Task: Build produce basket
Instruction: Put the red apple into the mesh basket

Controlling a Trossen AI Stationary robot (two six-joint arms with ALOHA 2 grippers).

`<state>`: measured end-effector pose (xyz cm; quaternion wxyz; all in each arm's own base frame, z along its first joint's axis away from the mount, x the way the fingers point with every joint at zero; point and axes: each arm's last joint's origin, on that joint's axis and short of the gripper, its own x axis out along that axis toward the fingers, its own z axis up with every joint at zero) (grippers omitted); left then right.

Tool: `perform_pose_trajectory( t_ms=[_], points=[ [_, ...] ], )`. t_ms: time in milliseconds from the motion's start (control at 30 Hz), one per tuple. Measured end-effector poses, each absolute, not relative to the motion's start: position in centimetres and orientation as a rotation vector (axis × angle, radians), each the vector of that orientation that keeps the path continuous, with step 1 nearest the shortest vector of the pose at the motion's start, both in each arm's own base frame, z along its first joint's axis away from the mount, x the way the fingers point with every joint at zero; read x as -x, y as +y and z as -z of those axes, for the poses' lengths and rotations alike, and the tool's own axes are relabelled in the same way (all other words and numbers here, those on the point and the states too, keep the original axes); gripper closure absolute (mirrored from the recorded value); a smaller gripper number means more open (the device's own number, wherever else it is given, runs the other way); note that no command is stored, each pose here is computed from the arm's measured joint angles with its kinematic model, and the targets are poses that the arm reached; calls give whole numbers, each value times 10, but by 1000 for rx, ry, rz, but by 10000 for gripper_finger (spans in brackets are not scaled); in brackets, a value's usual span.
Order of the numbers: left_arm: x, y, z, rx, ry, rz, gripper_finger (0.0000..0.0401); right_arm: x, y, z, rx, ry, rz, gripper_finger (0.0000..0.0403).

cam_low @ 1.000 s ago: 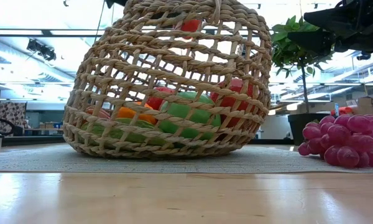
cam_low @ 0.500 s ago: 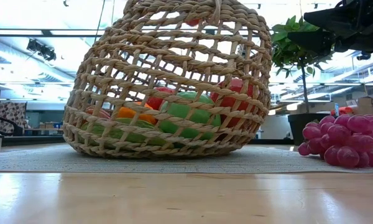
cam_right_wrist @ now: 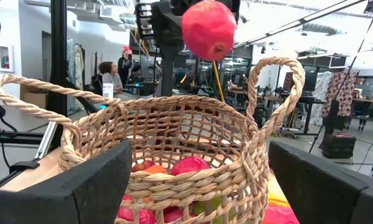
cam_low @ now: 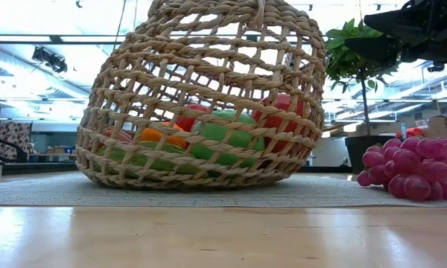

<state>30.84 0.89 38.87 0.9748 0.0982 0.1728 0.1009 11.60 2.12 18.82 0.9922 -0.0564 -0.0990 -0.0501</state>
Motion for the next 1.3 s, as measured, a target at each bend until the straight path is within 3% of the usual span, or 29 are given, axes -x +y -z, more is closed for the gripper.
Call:
perform_pose_trajectory(
  t_ms=[400, 933, 1300],
  points=[
    [-309, -3, -389, 158, 303, -226, 76, -116, 21, -188, 113, -198, 101, 23],
    [-308, -3, -386, 406, 307, -272, 76, -116, 21, -188, 113, -198, 101, 23],
    [-308, -8, -386, 453, 377, 10, 76, -116, 21, -188, 113, -198, 101, 23]
  ],
)
